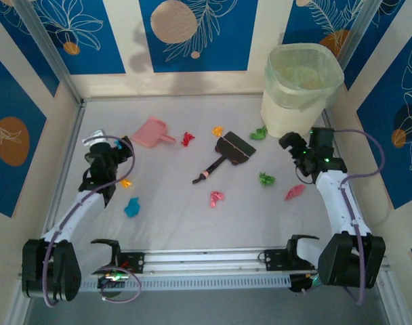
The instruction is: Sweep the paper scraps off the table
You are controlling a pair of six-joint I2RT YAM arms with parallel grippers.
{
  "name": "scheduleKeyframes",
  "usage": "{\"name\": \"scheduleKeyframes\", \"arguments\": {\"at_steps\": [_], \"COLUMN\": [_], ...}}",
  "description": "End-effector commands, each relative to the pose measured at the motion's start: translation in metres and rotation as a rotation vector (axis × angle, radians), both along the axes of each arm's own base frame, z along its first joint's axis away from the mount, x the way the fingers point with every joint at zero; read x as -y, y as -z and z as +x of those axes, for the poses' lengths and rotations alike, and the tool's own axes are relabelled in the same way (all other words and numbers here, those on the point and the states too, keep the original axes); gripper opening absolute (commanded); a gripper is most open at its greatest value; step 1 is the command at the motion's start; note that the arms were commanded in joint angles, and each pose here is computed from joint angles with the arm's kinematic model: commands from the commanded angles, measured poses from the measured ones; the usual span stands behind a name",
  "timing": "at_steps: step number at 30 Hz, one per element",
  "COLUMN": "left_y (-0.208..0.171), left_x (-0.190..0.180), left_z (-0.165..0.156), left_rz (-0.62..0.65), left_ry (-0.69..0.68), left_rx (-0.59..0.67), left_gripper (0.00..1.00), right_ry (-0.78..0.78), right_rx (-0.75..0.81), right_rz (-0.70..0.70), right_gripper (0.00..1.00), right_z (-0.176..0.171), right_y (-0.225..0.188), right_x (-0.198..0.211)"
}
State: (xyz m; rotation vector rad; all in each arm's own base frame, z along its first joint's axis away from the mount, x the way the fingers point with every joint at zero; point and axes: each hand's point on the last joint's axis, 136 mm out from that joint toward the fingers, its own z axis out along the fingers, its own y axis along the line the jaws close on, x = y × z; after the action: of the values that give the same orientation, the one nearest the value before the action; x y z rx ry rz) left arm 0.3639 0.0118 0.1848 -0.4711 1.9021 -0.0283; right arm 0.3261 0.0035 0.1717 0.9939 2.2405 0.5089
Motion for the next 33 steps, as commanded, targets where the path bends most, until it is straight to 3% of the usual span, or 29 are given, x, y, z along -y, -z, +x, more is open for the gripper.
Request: {"name": "scheduleKeyframes", "arguments": {"at_steps": [1,4,7,11,19,24,28,33], "left_y": [0.029,0.031,0.039,0.046,0.065,0.079,0.1,0.111], "left_x": [0.023,0.077,0.139,0.215,0.298,0.328,0.351,0.371], "left_z": [-0.006,-0.002,-0.001,-0.012,-0.03,-0.027,-0.02,-0.005], "left_rz": [-0.047,-0.03,-0.056,0.004,0.103,0.247,0.314,0.39], "left_ry": [-0.039,0.099,0.309,0.6,1.017,1.116,1.131,1.119], "left_rx": [-0.11,-0.109,-0.173,-0.248,-0.478,-0.57,-0.68,-0.71], "left_gripper": [1.0,1.0,1.0,1.0,0.96,0.96,0.91,0.91], "right_ry": [0.029,-0.041,-0.139,-0.204,-0.23,-0.193,-0.177,-0.173], "right_rx": [-0.123,-0.201,-0.275,-0.34,-0.401,-0.368,-0.333,-0.301], "right_rz": [0.039,0.004,0.001,-0.044,-0.116,-0.144,-0.14,-0.142], "right_gripper": [0.99,1.0,0.95,0.94,0.94,0.93,0.91,0.9], "right_z": [-0.019,-0.028,-0.032,-0.041,-0.055,-0.067,-0.076,-0.085], "right_y": [0.012,0.025,0.04,0.053,0.06,0.051,0.047,0.043], "right_x": [-0.032,-0.066,-0.098,-0.121,-0.117,-0.099,-0.086,-0.075]}}
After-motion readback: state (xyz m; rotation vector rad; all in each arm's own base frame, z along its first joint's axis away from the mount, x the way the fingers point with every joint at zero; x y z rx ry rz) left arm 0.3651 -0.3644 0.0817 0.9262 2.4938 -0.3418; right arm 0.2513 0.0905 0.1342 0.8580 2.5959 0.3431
